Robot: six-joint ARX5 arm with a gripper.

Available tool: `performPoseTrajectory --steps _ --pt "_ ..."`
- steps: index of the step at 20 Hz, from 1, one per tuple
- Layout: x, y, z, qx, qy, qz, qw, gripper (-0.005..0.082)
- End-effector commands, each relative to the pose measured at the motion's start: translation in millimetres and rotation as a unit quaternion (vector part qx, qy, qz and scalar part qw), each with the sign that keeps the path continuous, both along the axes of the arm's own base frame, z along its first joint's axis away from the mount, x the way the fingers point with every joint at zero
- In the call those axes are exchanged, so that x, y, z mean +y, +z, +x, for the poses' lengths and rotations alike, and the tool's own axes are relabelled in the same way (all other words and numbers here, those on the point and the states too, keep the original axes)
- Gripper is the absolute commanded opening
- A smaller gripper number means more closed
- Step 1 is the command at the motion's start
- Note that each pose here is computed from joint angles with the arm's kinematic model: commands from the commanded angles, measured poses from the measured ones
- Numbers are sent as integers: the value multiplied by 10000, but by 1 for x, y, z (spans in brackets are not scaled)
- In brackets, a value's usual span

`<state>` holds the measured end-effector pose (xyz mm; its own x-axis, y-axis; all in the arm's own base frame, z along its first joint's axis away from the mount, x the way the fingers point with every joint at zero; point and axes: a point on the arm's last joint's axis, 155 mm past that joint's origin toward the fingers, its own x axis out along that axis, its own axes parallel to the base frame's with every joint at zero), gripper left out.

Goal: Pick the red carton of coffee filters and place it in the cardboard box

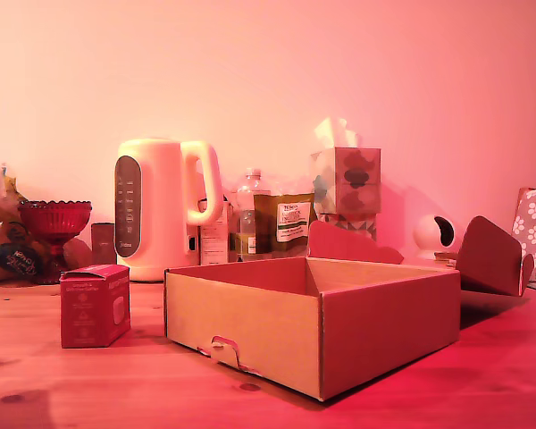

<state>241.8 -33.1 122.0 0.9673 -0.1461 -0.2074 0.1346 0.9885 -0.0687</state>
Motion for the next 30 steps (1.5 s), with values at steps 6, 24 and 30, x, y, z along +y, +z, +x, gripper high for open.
performPoseTrajectory --steps 6,24,30 --pt "-30 81 -7 -1226 -789 -770 9863 -22" --pt "-110 29 29 1211 -2088 -787 9672 11" --pt "-120 18 49 1457 -1850 -1014 9666 760"
